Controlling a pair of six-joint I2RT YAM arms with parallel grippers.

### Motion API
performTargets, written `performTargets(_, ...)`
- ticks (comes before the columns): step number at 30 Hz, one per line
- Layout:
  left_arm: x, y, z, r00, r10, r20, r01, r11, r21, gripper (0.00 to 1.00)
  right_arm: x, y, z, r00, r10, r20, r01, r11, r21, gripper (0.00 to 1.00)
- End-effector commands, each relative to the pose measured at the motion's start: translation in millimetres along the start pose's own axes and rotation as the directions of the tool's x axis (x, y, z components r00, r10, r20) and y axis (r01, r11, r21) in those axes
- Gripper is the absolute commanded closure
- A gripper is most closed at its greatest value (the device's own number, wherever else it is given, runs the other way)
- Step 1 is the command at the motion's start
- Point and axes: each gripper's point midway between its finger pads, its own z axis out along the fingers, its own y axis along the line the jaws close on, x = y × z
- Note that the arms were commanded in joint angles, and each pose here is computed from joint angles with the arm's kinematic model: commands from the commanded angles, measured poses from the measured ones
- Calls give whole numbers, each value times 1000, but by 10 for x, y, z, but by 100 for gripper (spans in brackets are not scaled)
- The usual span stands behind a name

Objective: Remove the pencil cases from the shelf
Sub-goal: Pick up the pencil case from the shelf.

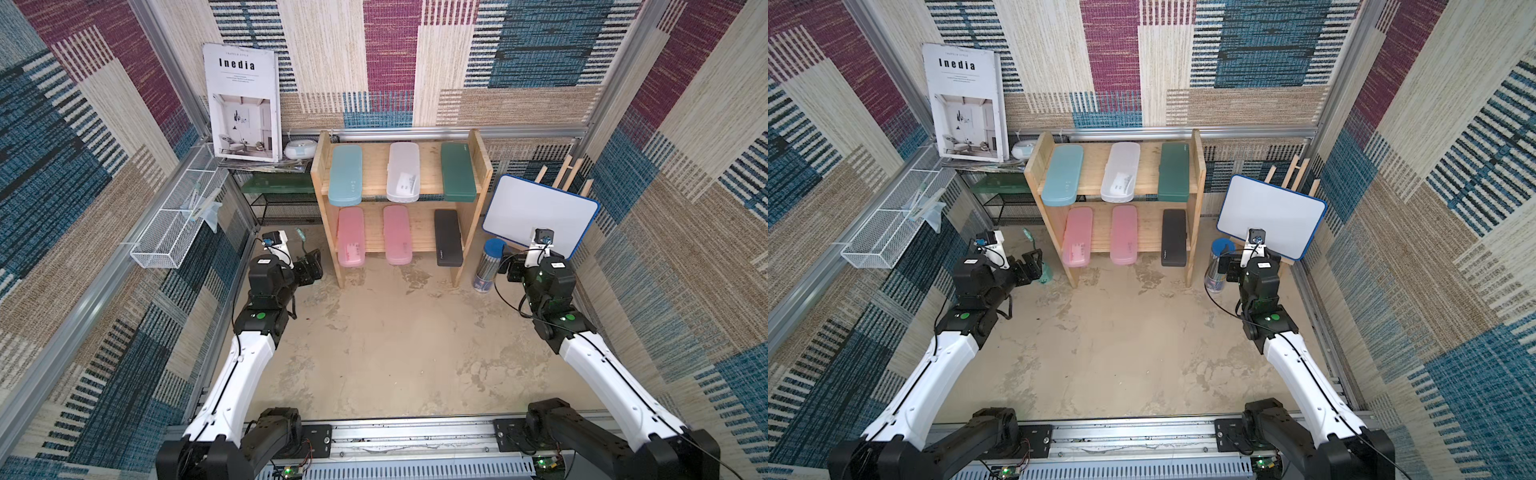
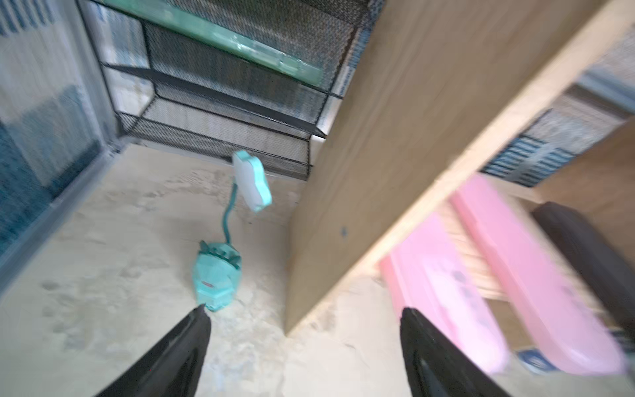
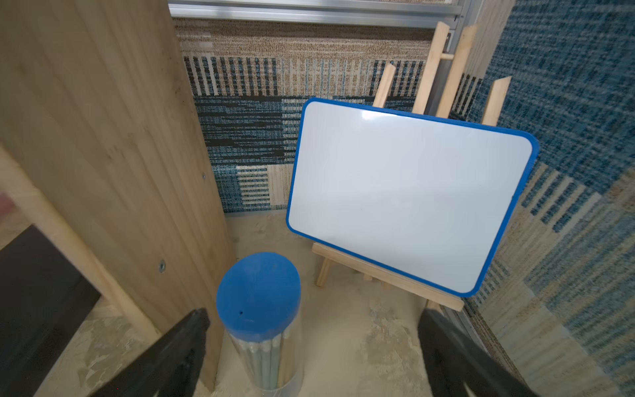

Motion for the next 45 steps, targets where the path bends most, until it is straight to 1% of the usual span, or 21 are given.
performTargets(1,373,-337,-69,927,-310,-212,347,924,163,10,158,-87,-155,994,-22,-103,28,998,54,1)
performTargets(2,432,-378,-53,895,-375,-242,421,889,181,10,90,-70,-172,995,-22,-93,27,998,49,1)
performTargets(5,522,-368,32,831,-498,-249,548,811,205,8,-56,39,-150,996,-39,-80,41,999,18,1)
performTargets(7,508,-369,94,807,-538,-244,587,778,225,7,-121,151,-97,995,-54,-78,53,998,-14,1)
performTargets(11,364,-479,213,784,-560,-268,620,733,281,6,-140,317,-24,994,-71,-81,67,997,-47,1)
performTargets(12,340,-548,214,779,-552,-296,625,718,307,6,-144,352,-8,994,-70,-78,66,996,-56,1)
performTargets(15,273,-588,282,774,-553,-308,632,708,317,6,-99,443,39,993,-75,-92,68,995,-78,1)
performTargets(18,337,-604,393,765,-534,-360,636,712,297,7,-66,515,68,993,-67,-100,57,994,-96,1)
performTargets(21,419,-617,504,743,-522,-418,652,706,277,8,-67,545,67,994,-55,-98,45,994,-103,1)
performTargets(25,501,-623,587,720,-528,-450,671,695,257,12,-81,565,62,994,-55,-94,44,993,-111,1)
performTargets(26,508,-631,597,718,-528,-454,672,696,254,14,-83,571,64,994,-54,-94,44,993,-114,1)
performTargets(29,525,-638,606,715,-528,-459,674,697,247,25,-86,602,61,994,-53,-94,41,991,-127,1)
performTargets(31,523,-661,587,719,-520,-462,668,702,248,30,-79,625,63,994,-52,-96,39,990,-135,1)
performTargets(33,539,-677,572,721,-512,-467,662,708,246,45,-65,645,69,994,-53,-99,39,989,-140,1)
performTargets(34,553,-680,563,718,-512,-471,663,708,242,51,-61,656,70,993,-54,-100,40,989,-144,1)
performTargets(37,607,-693,533,708,-511,-488,669,707,229,62,-52,688,70,993,-58,-104,41,987,-154,1)
performTargets(39,654,-691,509,702,-509,-499,670,710,218,76,-49,702,64,993,-59,-104,42,987,-158,1)
performTargets(40,677,-686,492,700,-508,-503,669,713,210,81,-48,709,59,993,-61,-104,44,986,-159,0)
performTargets(43,749,-671,423,702,-494,-513,653,733,188,88,-66,763,28,993,-65,-99,46,982,-185,1)
performTargets(45,831,-647,343,714,-469,-520,624,763,169,89,-120,836,-28,995,-56,-87,36,976,-215,1)
